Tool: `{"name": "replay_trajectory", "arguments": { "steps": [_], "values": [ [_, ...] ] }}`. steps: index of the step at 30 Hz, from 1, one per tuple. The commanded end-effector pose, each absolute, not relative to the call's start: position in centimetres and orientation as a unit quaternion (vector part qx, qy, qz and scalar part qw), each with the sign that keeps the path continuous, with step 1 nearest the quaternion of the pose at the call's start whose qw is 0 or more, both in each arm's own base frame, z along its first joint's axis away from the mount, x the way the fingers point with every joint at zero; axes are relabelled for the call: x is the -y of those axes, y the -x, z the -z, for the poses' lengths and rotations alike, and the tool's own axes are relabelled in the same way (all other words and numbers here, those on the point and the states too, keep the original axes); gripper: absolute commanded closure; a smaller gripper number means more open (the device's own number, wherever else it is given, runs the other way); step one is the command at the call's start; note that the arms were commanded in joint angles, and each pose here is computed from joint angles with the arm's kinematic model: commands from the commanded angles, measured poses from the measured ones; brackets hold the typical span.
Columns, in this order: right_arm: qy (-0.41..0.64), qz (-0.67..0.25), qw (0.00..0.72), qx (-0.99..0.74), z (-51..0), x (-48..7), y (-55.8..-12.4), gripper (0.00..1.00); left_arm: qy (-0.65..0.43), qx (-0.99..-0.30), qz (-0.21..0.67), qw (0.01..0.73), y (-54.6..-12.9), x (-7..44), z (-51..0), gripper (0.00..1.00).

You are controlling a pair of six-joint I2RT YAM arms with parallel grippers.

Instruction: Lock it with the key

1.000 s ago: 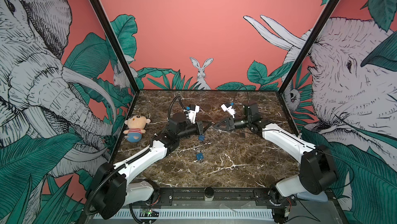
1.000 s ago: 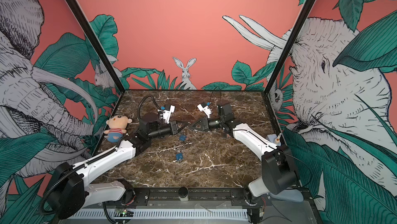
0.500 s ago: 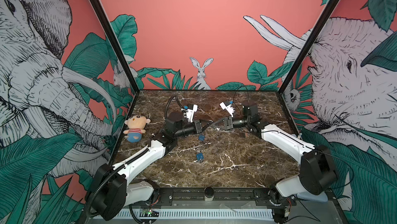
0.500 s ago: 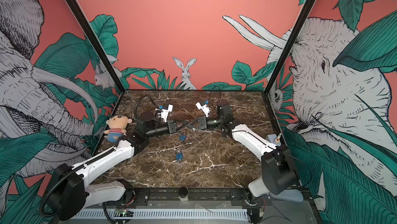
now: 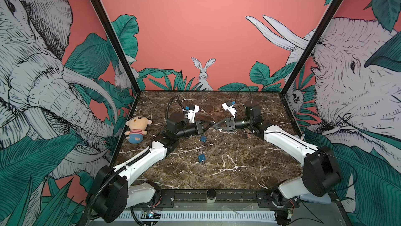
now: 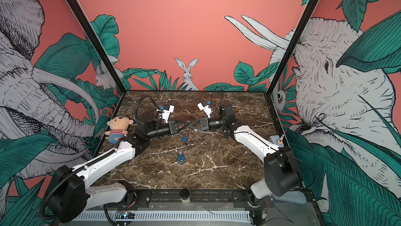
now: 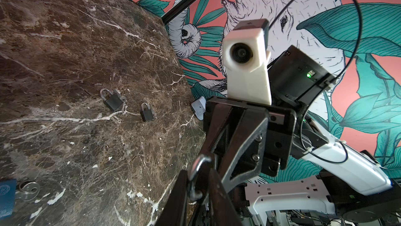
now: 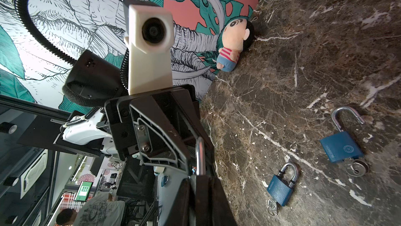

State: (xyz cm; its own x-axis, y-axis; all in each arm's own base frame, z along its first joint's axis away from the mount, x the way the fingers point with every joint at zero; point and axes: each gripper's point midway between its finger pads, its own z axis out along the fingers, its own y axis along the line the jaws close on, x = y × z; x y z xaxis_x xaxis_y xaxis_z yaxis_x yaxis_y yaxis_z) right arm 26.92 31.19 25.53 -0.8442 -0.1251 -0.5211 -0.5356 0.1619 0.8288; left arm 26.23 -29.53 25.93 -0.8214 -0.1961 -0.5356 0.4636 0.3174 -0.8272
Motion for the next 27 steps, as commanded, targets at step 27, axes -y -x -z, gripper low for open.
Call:
{"name": "replay_trajectory", "arguments": {
  "steps": [27],
  "values": [
    [0.243,-0.610,0.194,-0.729,-26.5,-32.1,-27.3,1.00,-0.125,-0.730,0.607,0.286,-26.3,30.7,-28.4,0.78]
  ]
}}
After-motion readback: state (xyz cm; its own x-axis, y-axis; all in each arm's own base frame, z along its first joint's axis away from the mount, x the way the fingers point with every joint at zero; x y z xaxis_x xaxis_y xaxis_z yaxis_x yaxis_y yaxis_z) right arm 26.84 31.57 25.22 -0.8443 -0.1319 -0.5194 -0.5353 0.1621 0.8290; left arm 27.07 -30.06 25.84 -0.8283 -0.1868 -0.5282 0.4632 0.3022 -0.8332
